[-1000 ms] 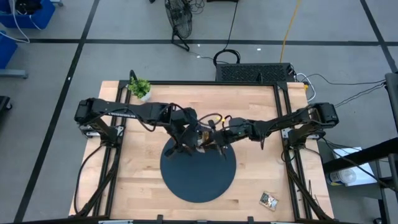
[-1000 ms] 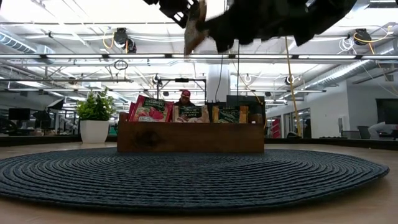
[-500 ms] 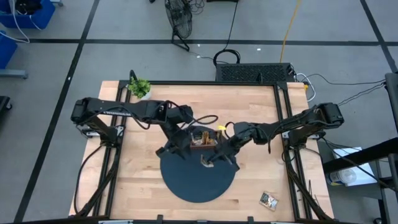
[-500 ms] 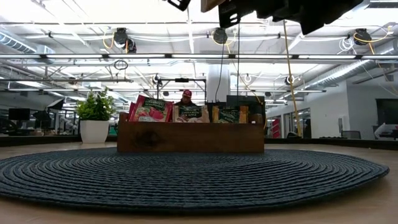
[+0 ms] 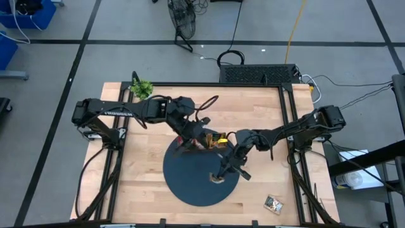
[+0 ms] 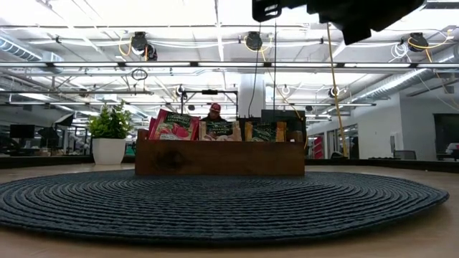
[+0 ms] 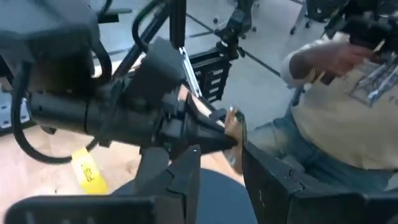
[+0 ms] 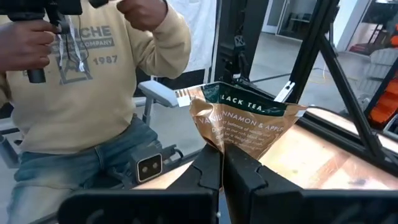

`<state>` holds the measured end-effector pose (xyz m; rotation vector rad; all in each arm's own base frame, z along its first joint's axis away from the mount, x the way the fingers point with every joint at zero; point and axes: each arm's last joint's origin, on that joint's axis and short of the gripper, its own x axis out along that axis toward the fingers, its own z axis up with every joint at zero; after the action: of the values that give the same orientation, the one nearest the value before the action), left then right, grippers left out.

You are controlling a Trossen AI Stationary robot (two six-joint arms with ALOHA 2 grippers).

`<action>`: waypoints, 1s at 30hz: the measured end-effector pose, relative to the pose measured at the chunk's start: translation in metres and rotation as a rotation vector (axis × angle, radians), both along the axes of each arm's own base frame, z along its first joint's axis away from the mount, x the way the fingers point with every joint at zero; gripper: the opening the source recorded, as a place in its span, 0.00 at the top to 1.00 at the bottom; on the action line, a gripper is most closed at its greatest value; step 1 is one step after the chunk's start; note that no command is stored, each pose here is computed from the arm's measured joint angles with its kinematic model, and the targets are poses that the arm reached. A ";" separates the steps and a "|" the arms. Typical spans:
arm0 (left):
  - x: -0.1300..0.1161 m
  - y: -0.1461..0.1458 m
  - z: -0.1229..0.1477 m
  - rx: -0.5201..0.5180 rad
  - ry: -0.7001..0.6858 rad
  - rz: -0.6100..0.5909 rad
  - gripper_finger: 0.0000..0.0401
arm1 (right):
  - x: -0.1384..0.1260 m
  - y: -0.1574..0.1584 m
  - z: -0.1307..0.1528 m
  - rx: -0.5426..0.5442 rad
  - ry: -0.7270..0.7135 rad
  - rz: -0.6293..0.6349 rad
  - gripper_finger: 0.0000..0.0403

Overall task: Pick & Place Tea
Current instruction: Put the left brown tea bag into the middle section of the wooden organizer

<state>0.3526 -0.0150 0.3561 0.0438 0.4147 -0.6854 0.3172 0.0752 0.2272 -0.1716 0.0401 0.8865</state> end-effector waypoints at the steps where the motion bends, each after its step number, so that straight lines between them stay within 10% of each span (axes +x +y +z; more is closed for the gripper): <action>1: 0.000 -0.003 0.000 -0.007 0.003 -0.004 0.70 | 0.000 -0.001 -0.001 0.000 0.005 -0.002 1.00; 15: 0.004 -0.062 -0.022 0.103 0.080 -0.055 0.70 | 0.001 -0.006 -0.003 -0.028 -0.009 0.003 1.00; 22: 0.011 -0.039 -0.035 0.108 0.056 -0.198 0.70 | -0.002 0.000 0.004 0.002 -0.072 0.134 1.00; 30: 0.008 0.014 -0.048 0.022 0.015 -0.224 0.74 | 0.000 -0.022 -0.004 -0.064 0.042 -0.113 1.00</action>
<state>0.3608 -0.0008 0.3076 0.1074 0.4357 -0.9020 0.3174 0.0528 0.2235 -0.2088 0.1167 0.7767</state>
